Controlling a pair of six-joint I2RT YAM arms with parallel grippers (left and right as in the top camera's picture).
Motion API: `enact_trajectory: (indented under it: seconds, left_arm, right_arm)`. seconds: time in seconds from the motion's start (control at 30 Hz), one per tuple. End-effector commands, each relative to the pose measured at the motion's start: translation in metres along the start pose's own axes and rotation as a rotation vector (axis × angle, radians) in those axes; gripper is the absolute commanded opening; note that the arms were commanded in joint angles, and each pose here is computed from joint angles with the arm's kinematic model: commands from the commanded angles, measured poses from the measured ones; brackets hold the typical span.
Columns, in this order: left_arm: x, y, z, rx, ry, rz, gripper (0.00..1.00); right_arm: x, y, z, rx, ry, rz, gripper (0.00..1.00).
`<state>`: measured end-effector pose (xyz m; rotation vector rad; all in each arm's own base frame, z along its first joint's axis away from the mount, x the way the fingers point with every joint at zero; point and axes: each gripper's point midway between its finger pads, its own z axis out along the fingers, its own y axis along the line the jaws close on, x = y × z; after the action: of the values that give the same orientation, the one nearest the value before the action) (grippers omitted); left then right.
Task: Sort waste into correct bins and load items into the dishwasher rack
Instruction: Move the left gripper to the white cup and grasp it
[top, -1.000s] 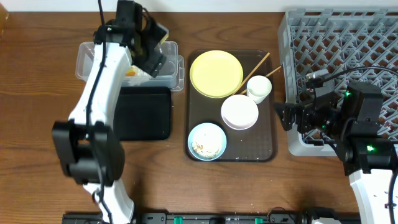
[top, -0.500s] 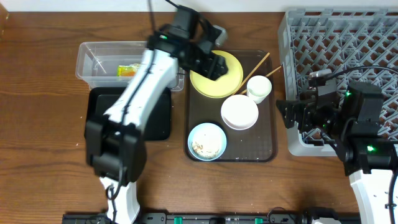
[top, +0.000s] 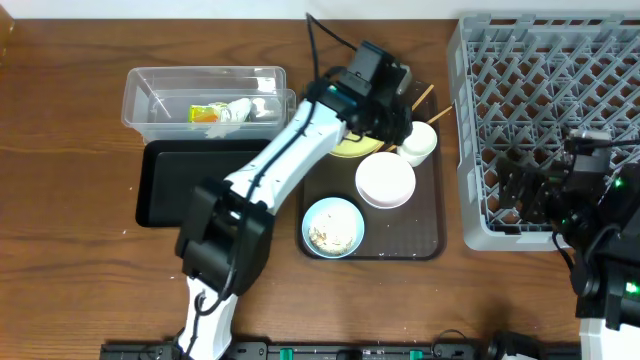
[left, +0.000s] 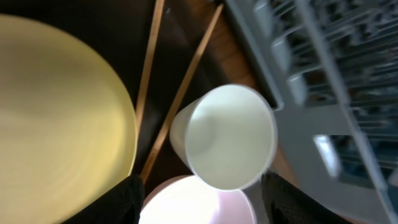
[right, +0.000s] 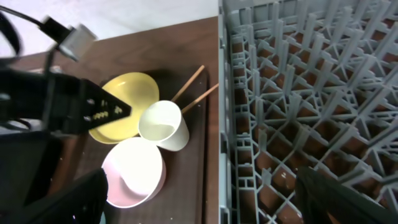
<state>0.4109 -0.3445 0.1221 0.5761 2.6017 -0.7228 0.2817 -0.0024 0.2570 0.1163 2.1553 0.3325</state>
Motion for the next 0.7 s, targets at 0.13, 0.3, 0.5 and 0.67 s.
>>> enact_trajectory:
  seconds: [0.13, 0.3, 0.5, 0.67]
  left_arm:
    - [0.014, 0.033, 0.033, -0.158, 0.036, -0.032, 0.50]
    - [0.016, 0.033, 0.045, -0.153, 0.035, -0.025, 0.38]
    - [0.012, 0.024, 0.050, -0.139, 0.015, -0.005, 0.27]
    - [0.008, 0.019, 0.050, -0.117, -0.001, 0.002, 0.09]
  right_arm:
    - [-0.003, -0.001, -0.008, 0.014, -0.009, 0.021, 0.95]
    - [-0.003, -0.001, -0.008, 0.014, -0.009, 0.021, 0.95]
    - [-0.003, -0.001, -0.008, 0.014, -0.009, 0.021, 0.95]
    - [-0.003, -0.001, -0.008, 0.014, -0.009, 0.021, 0.95]
